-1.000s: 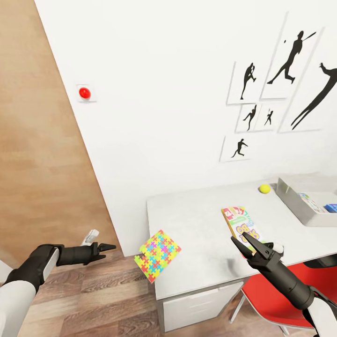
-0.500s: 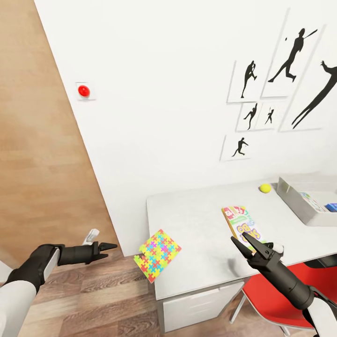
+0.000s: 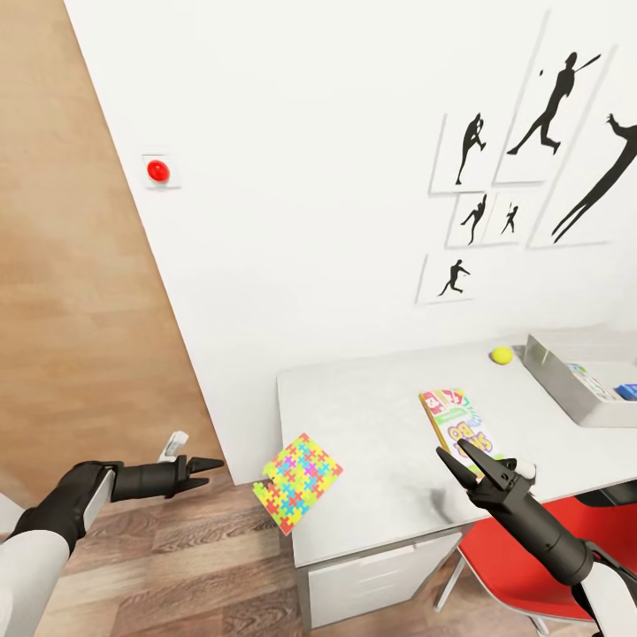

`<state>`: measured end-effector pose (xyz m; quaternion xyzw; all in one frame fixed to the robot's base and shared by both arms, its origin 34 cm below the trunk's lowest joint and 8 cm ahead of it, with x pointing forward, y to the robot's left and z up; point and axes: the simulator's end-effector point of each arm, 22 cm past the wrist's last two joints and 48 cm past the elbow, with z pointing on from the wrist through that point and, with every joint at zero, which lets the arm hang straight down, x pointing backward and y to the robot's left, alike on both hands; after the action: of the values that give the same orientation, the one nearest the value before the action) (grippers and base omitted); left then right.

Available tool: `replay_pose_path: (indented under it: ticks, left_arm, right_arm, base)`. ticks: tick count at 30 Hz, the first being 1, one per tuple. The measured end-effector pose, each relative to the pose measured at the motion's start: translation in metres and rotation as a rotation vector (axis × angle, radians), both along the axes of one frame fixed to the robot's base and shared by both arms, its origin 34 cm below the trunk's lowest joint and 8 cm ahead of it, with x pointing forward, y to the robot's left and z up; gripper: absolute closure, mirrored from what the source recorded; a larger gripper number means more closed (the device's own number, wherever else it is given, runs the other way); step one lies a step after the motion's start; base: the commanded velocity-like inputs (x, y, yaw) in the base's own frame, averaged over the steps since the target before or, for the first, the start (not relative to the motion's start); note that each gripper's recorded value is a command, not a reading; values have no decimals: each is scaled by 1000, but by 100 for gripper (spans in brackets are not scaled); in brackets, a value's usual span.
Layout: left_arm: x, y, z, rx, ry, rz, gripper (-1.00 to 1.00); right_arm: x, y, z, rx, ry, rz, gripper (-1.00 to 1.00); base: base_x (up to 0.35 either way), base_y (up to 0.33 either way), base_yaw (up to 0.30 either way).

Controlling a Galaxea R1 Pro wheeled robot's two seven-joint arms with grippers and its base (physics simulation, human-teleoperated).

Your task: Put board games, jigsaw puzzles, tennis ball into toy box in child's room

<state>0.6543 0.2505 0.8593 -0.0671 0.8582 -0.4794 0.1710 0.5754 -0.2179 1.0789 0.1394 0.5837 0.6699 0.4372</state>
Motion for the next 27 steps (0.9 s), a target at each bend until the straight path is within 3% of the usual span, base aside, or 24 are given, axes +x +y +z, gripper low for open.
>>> replay_pose_path:
  ticks: [27]
  left_arm:
    - [2,-3,-4,-19,-5,-4,-100]
  right_arm:
    - [2,0,-8,0,-3,-5,-100]
  base:
    - [-4,0,0]
